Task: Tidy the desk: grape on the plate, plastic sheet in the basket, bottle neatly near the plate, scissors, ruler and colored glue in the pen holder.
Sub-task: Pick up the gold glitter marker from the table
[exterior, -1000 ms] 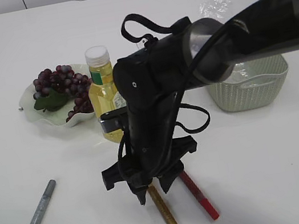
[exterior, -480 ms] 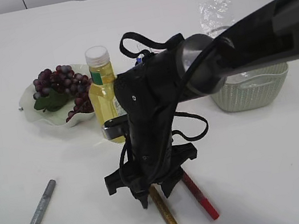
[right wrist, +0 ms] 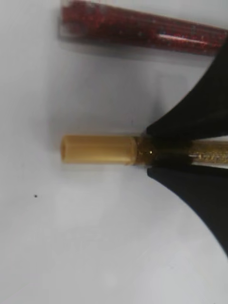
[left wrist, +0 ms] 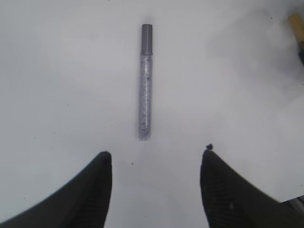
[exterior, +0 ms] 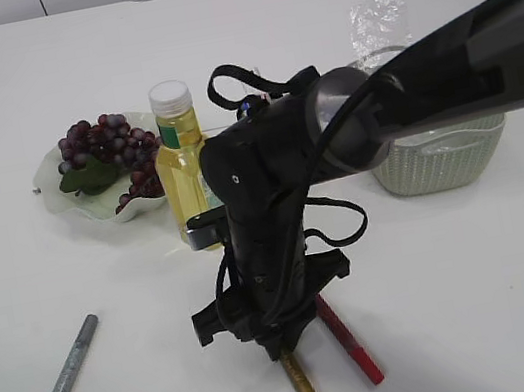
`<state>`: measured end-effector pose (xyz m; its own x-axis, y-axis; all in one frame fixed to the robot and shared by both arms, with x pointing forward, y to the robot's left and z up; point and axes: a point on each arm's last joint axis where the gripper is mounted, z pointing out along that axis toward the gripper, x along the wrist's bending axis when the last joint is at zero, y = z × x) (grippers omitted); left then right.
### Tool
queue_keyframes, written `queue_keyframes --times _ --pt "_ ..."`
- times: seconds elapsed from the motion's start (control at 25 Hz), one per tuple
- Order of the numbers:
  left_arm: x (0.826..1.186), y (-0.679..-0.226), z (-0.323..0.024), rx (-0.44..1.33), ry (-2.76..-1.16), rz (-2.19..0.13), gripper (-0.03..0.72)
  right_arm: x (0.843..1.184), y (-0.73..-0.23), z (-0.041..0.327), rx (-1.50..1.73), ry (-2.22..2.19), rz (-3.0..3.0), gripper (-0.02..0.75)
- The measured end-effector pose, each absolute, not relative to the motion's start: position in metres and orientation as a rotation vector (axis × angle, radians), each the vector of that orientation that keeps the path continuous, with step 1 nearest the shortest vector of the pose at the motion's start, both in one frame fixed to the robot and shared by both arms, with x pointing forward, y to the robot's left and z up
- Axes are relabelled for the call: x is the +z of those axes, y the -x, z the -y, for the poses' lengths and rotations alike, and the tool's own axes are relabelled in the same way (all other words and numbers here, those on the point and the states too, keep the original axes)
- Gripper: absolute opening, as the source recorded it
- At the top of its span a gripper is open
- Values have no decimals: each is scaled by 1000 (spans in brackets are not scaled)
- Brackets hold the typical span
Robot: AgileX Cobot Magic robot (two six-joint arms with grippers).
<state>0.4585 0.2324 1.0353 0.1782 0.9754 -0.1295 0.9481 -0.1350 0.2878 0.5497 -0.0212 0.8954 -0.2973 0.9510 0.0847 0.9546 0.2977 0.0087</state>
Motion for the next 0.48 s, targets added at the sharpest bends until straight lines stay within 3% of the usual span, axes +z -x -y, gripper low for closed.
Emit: queue_keyframes --times 0.24,0.48 --pt "1035 -459 -232 126 -2153 -1833 433 896 -550 22 -68 1785 2515 62" --pt "1035 -459 -232 126 -2152 -1833 433 897 -546 20 -64 1703 2521 51"
